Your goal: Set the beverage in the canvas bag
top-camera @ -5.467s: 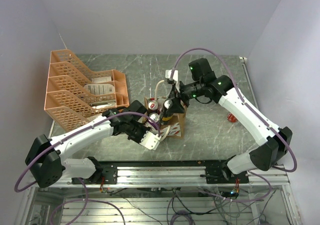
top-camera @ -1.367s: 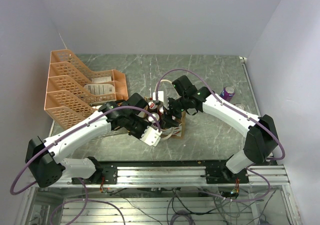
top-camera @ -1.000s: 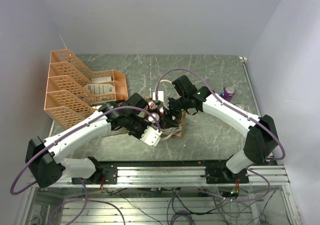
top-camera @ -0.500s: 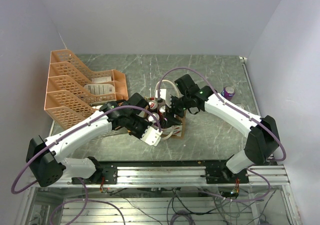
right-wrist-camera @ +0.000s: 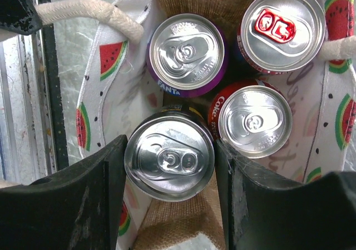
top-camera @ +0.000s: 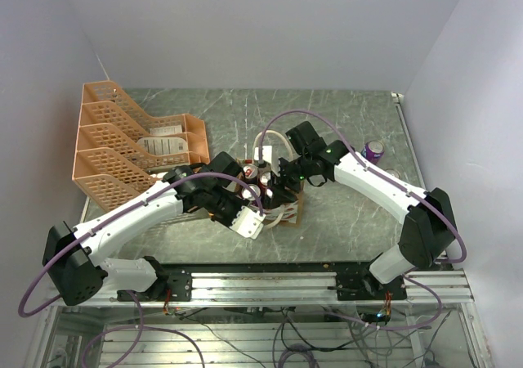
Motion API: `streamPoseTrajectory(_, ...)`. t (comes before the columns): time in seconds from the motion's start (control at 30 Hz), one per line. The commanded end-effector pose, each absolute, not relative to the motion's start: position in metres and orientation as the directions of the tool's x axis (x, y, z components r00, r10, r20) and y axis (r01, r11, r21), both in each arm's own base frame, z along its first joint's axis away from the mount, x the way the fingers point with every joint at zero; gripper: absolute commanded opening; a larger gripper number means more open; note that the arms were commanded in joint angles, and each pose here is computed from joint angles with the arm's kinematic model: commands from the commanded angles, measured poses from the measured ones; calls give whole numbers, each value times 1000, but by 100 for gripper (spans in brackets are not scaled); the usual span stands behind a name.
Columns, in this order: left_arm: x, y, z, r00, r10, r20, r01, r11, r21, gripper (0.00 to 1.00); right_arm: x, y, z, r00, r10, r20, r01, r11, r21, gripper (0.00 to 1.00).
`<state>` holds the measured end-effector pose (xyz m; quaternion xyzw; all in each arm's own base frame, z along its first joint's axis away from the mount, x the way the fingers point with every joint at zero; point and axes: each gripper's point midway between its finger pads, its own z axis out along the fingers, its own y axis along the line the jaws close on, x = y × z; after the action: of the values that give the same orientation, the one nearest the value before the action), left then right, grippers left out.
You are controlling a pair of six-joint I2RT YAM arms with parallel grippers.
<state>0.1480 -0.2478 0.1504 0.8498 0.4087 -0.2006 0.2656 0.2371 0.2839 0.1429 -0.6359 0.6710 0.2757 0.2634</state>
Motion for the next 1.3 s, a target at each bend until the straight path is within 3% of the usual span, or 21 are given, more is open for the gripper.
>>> streamPoseTrajectory(0.0,144,-257,151,593,555,-583,791,-535,296,7,229,302,166,-31,-615,-788,-999,-11,48,0)
streamPoseTrajectory(0.33,145,-257,149,593,557,-582,792,-536,294,7,222,305,179,-16,-580,-815,-998,-35,45,0)
streamPoseTrajectory(0.67,145,-257,150,589,559,-583,794,-534,291,7,220,293,122,-63,-686,-725,-994,-21,106,1)
streamPoseTrajectory(0.93,144,-255,151,593,558,-581,792,-534,296,7,225,290,118,-55,-703,-709,-997,-5,83,26)
streamPoseTrajectory(1.1,144,-255,150,594,556,-581,791,-535,296,7,227,289,121,-54,-717,-695,-997,-3,82,52)
streamPoseTrajectory(1.27,144,-255,151,597,556,-579,790,-534,301,7,229,288,125,-50,-717,-695,-998,2,70,68)
